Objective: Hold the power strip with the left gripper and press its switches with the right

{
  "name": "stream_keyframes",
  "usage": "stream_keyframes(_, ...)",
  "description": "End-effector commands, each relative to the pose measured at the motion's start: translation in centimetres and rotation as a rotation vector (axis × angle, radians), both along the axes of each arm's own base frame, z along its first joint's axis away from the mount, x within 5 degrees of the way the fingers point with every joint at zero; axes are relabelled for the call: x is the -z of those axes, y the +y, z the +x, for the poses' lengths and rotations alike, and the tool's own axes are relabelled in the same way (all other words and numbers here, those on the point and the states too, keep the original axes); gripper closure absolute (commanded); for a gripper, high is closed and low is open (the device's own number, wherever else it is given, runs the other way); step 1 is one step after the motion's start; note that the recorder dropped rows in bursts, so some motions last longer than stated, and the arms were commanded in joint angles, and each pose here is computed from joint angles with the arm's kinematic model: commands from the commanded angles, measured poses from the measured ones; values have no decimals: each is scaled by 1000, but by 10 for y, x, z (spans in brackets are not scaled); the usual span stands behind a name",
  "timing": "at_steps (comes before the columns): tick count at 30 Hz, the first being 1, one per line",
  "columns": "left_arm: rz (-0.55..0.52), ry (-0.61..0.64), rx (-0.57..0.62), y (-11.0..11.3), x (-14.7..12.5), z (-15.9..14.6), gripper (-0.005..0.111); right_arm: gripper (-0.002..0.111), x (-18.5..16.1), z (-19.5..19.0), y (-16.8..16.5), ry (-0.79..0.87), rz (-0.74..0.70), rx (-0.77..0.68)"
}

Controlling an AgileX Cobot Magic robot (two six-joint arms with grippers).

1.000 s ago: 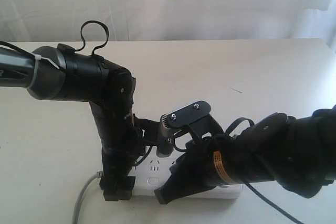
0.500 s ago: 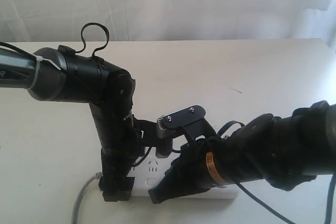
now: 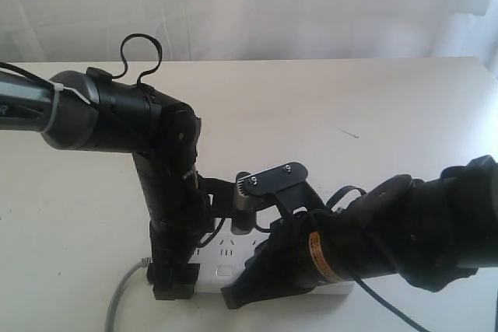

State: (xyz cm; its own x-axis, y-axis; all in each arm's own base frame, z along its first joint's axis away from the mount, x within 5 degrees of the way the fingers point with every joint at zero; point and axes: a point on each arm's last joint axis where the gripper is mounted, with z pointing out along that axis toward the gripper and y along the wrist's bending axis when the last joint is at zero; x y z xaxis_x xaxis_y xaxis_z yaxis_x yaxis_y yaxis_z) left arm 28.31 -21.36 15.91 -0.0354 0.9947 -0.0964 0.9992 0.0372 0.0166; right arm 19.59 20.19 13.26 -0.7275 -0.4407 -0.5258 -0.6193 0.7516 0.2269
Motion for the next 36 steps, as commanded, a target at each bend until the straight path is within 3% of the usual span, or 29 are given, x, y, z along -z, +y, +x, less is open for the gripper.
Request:
stream_keyframes(1,16,40,-1,3,-5,-6,107,108,22,-4,-15,-2,-120,18)
stream_keyframes(10,23,50,-3,4,-5,-7,107,108,18,-4,-15,-17,-111,22)
stream_keyframes(22,22,48,-3,3,-5,-6,107,108,-72,-9,-27,-294,96,75)
stream_keyframes(30,30,62,-2,4,-5,-8,107,108,-37,-19,-41,-220,-18,89)
stream_keyframes(36,26,62,-15,4,-5,-8,107,108,-35,-20,-40,-202,-12,85)
